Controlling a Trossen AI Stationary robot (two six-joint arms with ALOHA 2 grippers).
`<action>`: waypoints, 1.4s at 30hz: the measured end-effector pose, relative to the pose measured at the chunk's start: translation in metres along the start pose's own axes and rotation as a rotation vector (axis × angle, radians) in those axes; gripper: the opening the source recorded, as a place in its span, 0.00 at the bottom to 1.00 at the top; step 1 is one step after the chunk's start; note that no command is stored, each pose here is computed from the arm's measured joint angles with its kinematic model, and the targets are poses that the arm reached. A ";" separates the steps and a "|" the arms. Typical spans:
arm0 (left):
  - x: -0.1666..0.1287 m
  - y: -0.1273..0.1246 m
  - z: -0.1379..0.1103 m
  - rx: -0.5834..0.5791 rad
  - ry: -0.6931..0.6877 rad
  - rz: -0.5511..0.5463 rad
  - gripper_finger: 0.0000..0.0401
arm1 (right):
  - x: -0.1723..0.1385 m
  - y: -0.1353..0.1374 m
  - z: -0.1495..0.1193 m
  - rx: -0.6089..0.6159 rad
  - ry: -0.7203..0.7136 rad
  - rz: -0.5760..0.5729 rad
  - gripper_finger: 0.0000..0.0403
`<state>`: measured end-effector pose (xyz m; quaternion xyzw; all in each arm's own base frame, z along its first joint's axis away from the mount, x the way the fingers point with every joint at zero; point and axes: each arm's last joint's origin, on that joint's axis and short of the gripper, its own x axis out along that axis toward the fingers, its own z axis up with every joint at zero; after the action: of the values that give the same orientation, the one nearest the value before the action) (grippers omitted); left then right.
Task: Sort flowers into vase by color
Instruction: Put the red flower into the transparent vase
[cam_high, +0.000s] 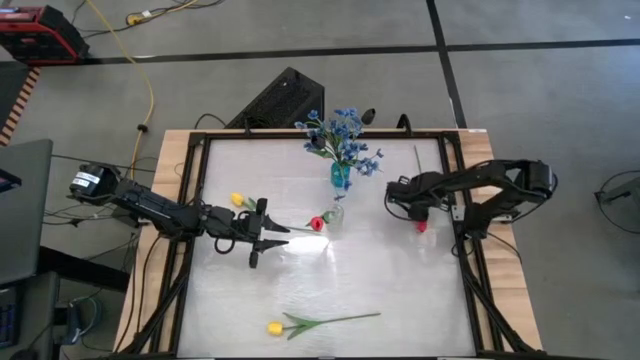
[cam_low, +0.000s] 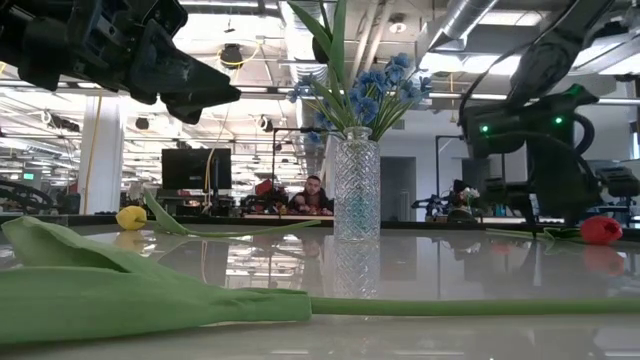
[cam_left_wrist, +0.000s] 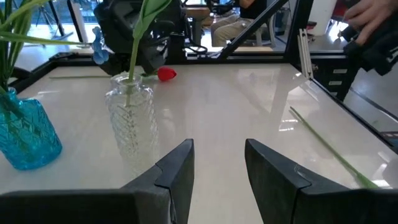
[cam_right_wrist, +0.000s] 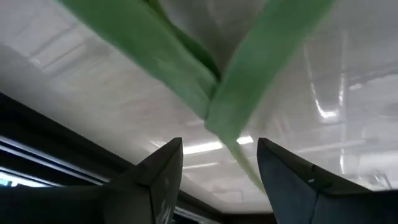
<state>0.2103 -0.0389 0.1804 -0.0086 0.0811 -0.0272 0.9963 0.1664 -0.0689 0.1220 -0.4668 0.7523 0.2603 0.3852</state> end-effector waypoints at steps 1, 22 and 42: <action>0.000 0.000 0.000 0.001 0.001 0.000 0.33 | 0.002 0.000 0.000 -0.009 -0.015 0.013 0.57; 0.000 0.001 -0.002 0.003 0.021 0.029 0.33 | -0.031 -0.002 0.031 0.138 -0.188 -0.128 0.07; 0.000 0.001 -0.001 -0.010 0.010 0.029 0.33 | -0.187 -0.029 0.004 0.997 -1.595 -0.234 0.05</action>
<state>0.2102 -0.0381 0.1793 -0.0123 0.0864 -0.0125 0.9961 0.2435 0.0155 0.2724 -0.0055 0.2402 0.1110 0.9643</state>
